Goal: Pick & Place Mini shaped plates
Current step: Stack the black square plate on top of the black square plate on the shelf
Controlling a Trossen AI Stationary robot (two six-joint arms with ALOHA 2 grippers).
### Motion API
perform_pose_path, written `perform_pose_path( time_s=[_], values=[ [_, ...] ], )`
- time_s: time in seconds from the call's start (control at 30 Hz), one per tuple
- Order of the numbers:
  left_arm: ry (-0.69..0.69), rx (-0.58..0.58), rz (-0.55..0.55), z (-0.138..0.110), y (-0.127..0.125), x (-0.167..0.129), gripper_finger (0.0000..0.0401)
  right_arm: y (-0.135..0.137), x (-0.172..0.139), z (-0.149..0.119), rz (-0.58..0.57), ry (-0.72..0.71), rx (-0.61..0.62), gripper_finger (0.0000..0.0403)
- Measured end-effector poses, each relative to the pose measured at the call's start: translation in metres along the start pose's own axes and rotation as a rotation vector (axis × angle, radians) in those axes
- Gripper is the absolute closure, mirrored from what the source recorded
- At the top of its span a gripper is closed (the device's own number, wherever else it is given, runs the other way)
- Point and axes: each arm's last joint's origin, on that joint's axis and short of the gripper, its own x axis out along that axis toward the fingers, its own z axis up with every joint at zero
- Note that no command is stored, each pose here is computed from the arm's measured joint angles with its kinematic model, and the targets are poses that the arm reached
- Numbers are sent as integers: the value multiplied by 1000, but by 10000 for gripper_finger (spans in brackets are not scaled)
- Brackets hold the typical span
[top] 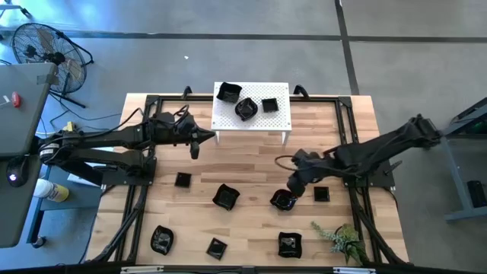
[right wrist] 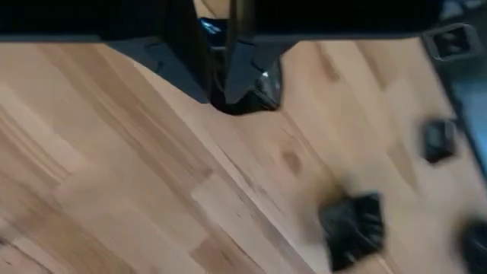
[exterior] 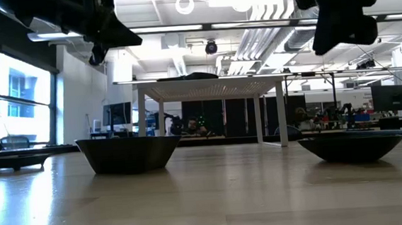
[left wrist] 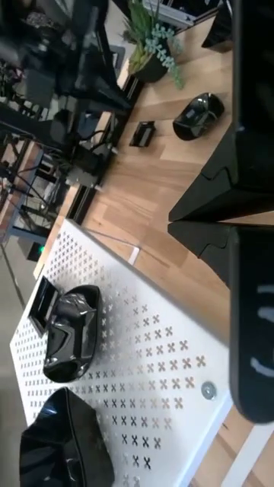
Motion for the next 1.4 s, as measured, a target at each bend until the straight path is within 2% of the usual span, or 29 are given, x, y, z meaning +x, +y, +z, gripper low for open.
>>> perform_pose_path(
  time_s=[0.1,0.3,0.5,0.6,0.73,0.87,1.17,1.3,1.4],
  values=[
    [-10,0,1,1,0,0,401,1,7,7,-31,49,-56,321],
    [12,-29,34,-3,2,6,401,-7,32,21,37,183,-200,271],
    [10,-56,44,-3,2,6,401,-23,72,18,68,342,-345,269],
    [13,-72,34,-3,2,6,401,-24,90,17,84,375,-399,269],
    [17,-74,34,-3,2,6,401,-23,110,15,119,403,-419,269],
    [27,-78,32,-4,2,6,401,-25,122,12,102,437,-412,269],
    [28,-81,30,-4,2,6,401,-24,119,13,108,429,-377,270],
    [36,-82,10,-4,1,6,401,-25,94,15,96,430,-378,269],
    [37,-81,8,-4,1,6,401,-34,65,13,34,454,-380,269]
  ],
)
